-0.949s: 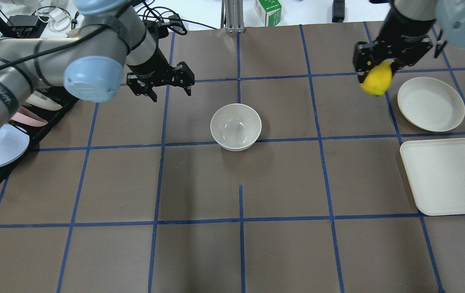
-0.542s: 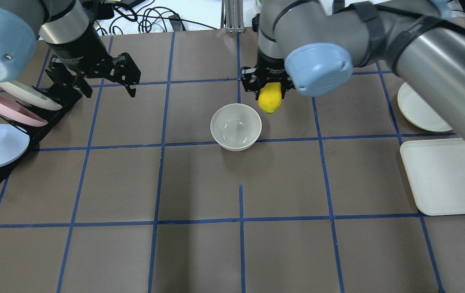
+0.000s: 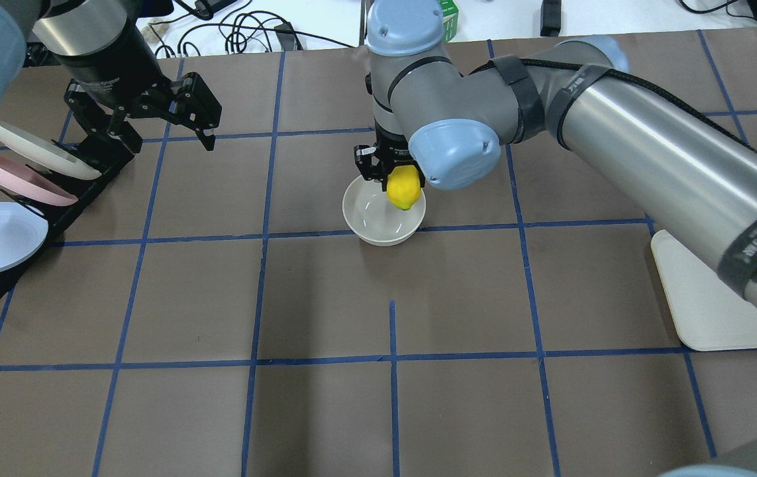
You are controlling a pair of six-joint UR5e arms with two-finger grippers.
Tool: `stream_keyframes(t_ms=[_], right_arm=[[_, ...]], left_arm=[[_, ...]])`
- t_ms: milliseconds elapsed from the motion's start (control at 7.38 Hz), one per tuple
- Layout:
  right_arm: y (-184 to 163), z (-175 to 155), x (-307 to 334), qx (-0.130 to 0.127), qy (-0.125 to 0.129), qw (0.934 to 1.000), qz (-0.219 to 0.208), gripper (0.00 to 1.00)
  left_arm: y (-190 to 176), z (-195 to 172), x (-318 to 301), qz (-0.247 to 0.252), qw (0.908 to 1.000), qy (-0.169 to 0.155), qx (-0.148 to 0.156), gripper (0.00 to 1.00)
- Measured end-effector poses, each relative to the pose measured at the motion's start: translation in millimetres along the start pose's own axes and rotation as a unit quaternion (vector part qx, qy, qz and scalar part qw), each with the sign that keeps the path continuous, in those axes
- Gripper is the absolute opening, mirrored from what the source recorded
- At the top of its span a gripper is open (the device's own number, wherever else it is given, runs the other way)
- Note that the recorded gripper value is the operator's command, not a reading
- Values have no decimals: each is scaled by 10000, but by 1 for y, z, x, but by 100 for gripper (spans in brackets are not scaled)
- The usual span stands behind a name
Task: Place bowl and put lemon in it
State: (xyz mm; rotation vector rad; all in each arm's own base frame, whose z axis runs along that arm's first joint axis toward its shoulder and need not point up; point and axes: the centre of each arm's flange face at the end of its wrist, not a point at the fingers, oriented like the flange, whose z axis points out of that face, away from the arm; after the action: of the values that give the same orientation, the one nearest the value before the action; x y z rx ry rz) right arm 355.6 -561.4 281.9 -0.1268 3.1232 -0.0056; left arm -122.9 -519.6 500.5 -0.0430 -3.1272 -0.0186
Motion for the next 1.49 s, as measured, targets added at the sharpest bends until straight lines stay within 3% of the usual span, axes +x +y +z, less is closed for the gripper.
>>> stream_keyframes(t_ms=[271, 407, 542, 678, 949, 1220, 1492], right_arm=[[-3, 43, -4, -148, 0, 9999, -15, 46], [-3, 55, -5, -158, -1, 9999, -22, 56], [-3, 62, -7, -153, -2, 9999, -25, 85], [-3, 64, -9, -135, -4, 9999, -30, 100], [-5, 55, -14, 85, -69, 9999, -53, 100], [0, 0, -11, 429, -164, 9989, -35, 100], [32, -101, 13, 646, -197, 9977, 80, 100]], left_arm=[[-5, -3, 0, 10, 10000, 15, 33, 100], [-6, -7, -1, 6, 10000, 21, 72, 100], [-5, -9, -1, 5, 9999, 21, 99, 100], [-4, -11, -1, 5, 9999, 4, 124, 100], [-2, -15, -2, 12, 9999, -19, 153, 100], [-1, -17, -2, 80, 9998, -34, 176, 100], [-1, -16, -2, 118, 9998, -11, 173, 100]])
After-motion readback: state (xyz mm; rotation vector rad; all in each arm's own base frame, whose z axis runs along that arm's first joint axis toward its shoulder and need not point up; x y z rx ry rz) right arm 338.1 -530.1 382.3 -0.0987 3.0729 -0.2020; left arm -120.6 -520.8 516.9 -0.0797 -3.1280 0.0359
